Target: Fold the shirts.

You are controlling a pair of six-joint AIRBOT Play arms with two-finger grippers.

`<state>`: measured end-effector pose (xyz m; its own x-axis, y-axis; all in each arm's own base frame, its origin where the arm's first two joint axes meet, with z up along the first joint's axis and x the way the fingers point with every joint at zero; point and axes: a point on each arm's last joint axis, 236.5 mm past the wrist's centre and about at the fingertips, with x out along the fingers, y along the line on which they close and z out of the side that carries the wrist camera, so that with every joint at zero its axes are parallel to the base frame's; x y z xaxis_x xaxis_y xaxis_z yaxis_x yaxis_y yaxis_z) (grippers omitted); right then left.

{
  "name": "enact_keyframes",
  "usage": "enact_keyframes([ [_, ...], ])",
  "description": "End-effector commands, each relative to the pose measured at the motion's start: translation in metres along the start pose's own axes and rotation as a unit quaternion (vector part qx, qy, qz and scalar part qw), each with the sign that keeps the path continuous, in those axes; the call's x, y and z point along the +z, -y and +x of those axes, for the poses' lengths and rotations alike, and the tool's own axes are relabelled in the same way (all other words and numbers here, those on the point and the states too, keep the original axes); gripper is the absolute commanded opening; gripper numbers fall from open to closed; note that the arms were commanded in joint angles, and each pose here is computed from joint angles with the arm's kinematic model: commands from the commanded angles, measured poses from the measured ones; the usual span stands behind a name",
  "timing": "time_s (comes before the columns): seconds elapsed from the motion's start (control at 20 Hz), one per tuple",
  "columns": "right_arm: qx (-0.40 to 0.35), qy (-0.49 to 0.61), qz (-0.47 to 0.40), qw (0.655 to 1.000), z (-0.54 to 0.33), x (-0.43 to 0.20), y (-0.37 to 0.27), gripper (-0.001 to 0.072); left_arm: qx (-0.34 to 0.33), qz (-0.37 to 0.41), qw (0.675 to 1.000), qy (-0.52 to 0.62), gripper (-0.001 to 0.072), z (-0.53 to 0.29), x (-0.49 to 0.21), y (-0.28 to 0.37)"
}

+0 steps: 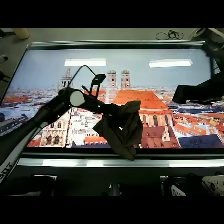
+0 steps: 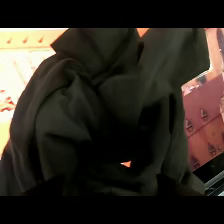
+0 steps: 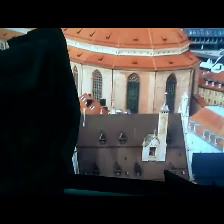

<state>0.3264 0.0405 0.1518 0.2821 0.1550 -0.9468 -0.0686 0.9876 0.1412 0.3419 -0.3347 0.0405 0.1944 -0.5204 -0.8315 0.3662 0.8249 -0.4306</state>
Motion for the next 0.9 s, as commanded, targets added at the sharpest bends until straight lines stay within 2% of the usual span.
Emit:
enact_keyframes([
  [0.0,0.043,-0.091,0.007,0.995,0.06,-0.026,-0.011,0.0678,0.083,0.009,0.996,-0.017,0.072,-0.056,0.002,-0.068],
  [0.1,0.061,-0.134,0.018,0.989,0.092,-0.049,-0.014,0.0671,0.12,-0.02,0.992,-0.045,0.072,-0.077,-0.016,-0.109],
  [0.25,0.104,-0.185,0.03,0.977,0.129,-0.087,-0.028,0.067,0.122,-0.056,0.986,-0.1,0.072,-0.053,-0.061,-0.138],
  [0.5,0.152,-0.215,0.079,0.961,0.175,-0.129,-0.046,0.0673,-0.03,-0.118,0.988,-0.098,0.072,0.027,-0.076,-0.081],
  [0.65,0.178,-0.245,0.104,0.947,0.192,-0.148,-0.056,0.0673,-0.04,-0.12,0.984,-0.128,0.0711,0.057,-0.091,-0.07],
  [0.7,0.188,-0.253,0.115,0.942,0.198,-0.151,-0.061,0.0673,-0.037,-0.126,0.982,-0.138,0.0685,0.063,-0.096,-0.073],
  [0.85,0.217,-0.266,0.123,0.931,0.212,-0.153,-0.077,0.0673,-0.032,-0.135,0.981,-0.136,0.0234,0.071,-0.095,-0.081],
])
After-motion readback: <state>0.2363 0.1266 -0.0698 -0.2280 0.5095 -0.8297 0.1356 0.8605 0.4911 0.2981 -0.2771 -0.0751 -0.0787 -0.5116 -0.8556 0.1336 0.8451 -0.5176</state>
